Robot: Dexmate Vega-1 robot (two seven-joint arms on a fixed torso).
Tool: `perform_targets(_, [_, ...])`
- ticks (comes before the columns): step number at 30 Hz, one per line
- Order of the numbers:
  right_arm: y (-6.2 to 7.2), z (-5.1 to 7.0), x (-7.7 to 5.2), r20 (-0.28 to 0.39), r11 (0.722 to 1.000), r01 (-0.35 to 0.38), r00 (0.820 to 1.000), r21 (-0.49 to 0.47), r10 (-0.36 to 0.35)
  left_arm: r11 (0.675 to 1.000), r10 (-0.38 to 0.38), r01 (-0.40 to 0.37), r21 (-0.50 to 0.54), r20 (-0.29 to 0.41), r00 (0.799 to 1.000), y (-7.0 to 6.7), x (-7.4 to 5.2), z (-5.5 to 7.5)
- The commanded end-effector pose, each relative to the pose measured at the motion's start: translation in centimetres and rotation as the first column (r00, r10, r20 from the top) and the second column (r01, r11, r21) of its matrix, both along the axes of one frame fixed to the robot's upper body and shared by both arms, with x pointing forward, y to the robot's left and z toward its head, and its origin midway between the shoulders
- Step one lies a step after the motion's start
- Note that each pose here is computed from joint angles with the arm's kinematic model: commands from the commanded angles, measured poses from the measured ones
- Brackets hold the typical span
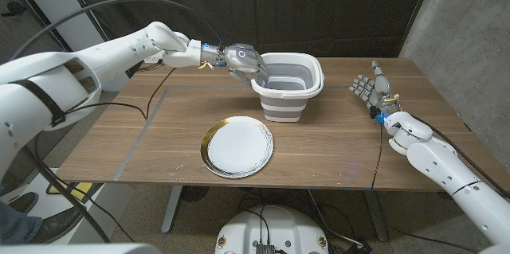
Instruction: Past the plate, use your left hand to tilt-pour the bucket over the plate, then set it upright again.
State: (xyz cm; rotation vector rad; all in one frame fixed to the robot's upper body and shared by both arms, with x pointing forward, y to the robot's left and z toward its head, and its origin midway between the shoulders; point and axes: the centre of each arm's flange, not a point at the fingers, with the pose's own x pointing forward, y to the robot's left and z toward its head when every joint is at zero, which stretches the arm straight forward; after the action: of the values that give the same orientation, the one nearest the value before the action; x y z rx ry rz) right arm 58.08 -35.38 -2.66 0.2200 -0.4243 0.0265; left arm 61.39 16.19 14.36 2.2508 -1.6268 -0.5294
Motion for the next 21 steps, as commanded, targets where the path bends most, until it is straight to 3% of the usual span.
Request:
perform_targets(1, [-0.2,-0.2,-0.4,-0.001,1.0,0.007,1.0,0.001,-0.007,1.0,0.011,-0.01,0.011,-0.036,0.999,-0.9,1.2,-0.6])
perform_targets(10, [-0.4,-0.2,-1.0,-0.003,1.0,0.018,1.0,0.0,-0.018,1.0,-0.022,0.022,0.009,-0.028,0.999,-1.6,1.5,-0.9])
perform_targets(21, [-0.5,-0.4,-1.3,-0.004,1.0,0.023,1.0,0.003,-0.023,0.998,-0.042,0.042,-0.039,0.003,0.999,-1.2,0.3,-0.4])
